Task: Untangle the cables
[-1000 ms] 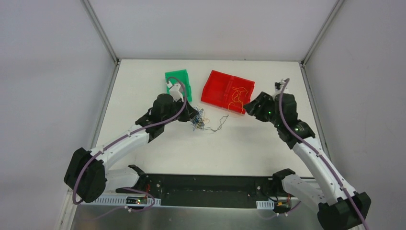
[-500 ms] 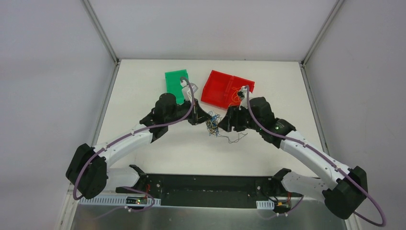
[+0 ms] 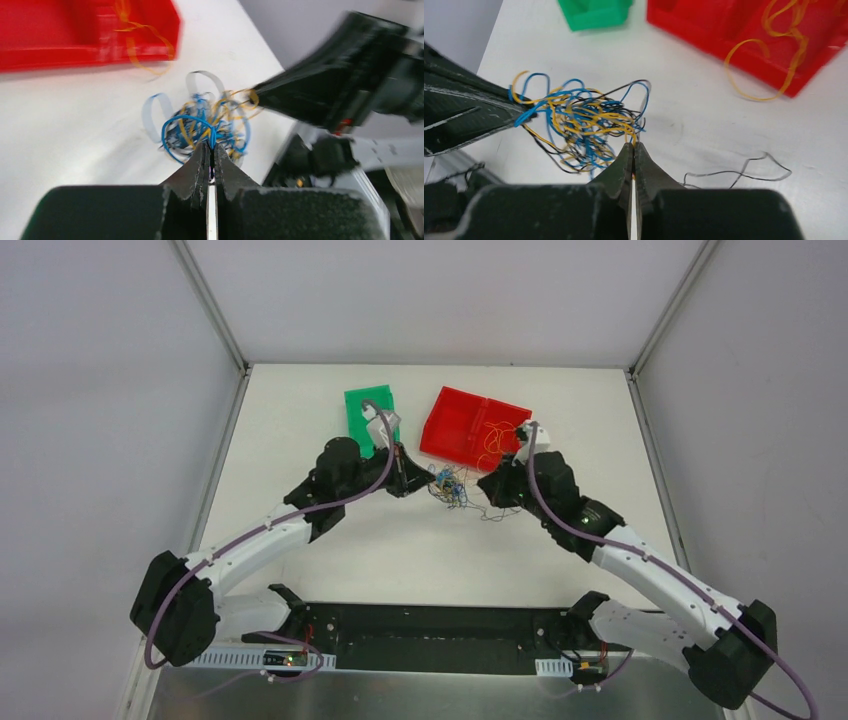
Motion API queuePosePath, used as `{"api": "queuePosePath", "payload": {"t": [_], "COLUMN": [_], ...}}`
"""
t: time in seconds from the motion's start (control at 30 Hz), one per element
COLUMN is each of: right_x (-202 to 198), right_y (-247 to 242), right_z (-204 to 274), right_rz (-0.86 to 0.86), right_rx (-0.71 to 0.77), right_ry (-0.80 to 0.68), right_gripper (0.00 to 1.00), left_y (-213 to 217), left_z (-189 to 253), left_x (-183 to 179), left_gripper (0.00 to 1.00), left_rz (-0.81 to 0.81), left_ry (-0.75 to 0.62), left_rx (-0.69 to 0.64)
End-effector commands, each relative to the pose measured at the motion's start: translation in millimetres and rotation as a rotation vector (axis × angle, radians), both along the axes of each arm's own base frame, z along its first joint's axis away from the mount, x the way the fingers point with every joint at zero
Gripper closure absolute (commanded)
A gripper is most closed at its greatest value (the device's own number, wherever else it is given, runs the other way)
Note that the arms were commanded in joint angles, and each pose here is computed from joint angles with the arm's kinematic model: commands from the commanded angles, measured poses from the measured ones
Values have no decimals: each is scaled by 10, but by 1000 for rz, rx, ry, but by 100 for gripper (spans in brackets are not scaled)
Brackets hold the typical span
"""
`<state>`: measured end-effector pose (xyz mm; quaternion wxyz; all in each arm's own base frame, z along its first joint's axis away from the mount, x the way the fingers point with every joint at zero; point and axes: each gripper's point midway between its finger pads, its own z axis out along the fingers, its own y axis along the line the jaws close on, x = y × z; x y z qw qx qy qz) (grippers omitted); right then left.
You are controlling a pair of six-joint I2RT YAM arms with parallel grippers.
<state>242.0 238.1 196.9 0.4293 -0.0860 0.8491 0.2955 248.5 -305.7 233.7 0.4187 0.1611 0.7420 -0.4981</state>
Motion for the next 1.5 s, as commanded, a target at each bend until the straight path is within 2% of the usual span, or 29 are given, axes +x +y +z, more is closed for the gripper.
{"api": "queuePosePath", "payload": {"t": [0.0,0.13,0.3,0.43,0.57,0.7,0.87,0.93,1.0,1.03,1.07,1.1,1.17,1.27,1.37,1.47], "right_x": [365,404,278,212,68,-119,-143,-44,79,130,170,189,197,146,11,-124], "right_y": [-718,-1383,-1972,-2104,-2393,-2670,-2675,-2504,-2211,-2026,-1851,-1685,-1332,-869,-406,-100], "right_z": [353,399,475,534,610,671,691,698,698,692,702,694,668,656,666,614], "right_rz": [-441,-749,-1001,-1047,-1182,-1312,-1304,-1207,-1040,-932,-833,-737,-537,-291,-41,105], "right_rx": [69,140,210,243,256,311,321,287,250,232,222,210,200,236,269,222], "right_ry": [-168,-200,-224,-254,-293,-351,-359,-336,-305,-291,-284,-271,-252,-219,-194,-192], "right_gripper": [100,100,100,100,100,100,100,100,97,88,67,52,36,31,37,39], "left_y": [825,1501,1891,1970,2201,2479,2532,2372,1971,1731,1475,1238,842,416,163,27], "left_z": [-218,-329,-349,-338,-388,-377,-368,-320,-170,-83,7,106,208,331,421,530], "left_x": [463,533,465,432,388,281,249,323,426,432,410,364,232,-3,-219,-394], "left_gripper": [100,100,100,100,100,100,100,100,100,100,100,100,100,100,100,100], "left_rz": [491,806,990,1021,1140,1274,1298,1224,1013,882,740,599,376,155,-17,-147], "left_ry": [42,82,85,80,108,106,100,90,23,-13,-49,-95,-131,-198,-221,-240], "left_rx": [91,97,107,107,141,116,90,80,49,30,6,-4,6,24,-35,-87]}}
